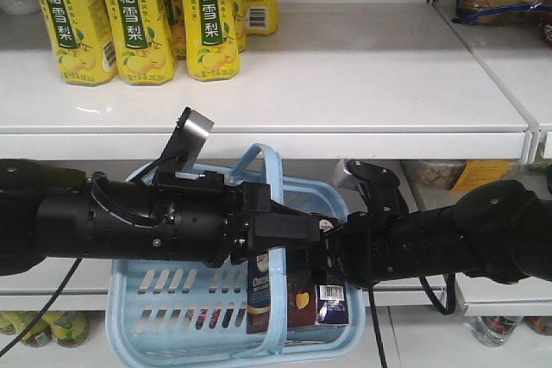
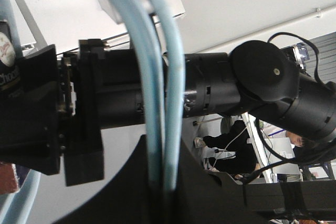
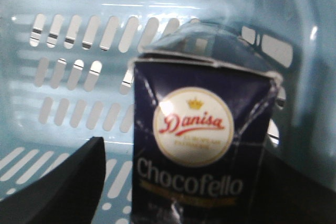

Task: Left arm holds basket, right arm returns cookies
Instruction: 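Lower the right gripper around the Chocofello box and close on it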

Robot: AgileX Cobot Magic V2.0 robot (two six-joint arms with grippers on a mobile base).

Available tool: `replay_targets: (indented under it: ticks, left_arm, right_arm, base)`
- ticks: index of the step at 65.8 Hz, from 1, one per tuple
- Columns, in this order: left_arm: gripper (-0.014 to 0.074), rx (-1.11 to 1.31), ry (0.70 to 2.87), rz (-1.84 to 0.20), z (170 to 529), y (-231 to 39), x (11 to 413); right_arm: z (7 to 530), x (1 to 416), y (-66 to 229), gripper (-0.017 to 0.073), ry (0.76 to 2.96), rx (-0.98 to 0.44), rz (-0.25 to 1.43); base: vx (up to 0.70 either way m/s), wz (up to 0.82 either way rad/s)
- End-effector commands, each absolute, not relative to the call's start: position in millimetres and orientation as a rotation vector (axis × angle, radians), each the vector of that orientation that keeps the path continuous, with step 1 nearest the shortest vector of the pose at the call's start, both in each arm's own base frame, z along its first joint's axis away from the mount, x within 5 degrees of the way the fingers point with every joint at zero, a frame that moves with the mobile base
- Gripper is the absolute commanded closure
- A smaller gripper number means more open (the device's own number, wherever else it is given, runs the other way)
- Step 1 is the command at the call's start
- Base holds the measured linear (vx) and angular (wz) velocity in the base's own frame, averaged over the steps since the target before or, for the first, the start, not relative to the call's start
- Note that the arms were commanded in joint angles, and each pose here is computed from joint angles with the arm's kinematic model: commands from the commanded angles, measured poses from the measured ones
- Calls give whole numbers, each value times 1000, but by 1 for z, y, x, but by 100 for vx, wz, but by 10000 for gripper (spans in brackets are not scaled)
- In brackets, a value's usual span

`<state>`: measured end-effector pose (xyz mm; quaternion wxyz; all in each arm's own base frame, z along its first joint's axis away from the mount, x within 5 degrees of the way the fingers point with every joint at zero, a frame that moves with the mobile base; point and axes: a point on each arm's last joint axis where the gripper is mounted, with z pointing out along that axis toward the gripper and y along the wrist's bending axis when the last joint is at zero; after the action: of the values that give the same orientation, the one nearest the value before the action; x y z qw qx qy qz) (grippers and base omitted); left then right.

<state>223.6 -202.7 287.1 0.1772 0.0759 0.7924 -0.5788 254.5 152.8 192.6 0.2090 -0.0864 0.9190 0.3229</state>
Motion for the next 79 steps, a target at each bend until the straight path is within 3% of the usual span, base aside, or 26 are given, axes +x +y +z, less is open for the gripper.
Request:
replay_targets:
  ticks: [1,21,55,79]
  left_arm:
    - [596,202,2078,-1795,321,-204,219]
    - [596,202,2078,-1795,321,-204,219]
    - [596,202,2078,-1795,321,-204,219]
    - [596,202,2078,-1795,321,-204,219]
  right_arm:
    - [202,262,154,101,2510,-265,882]
    - [185,264,155,160,2572,-324,855]
    - [185,265,155,459,2567,-299,855]
    - [210,258,151,471,2490,-267,871]
  base:
    - [0,0]
    - [0,0]
    - [0,0]
    - [0,0]
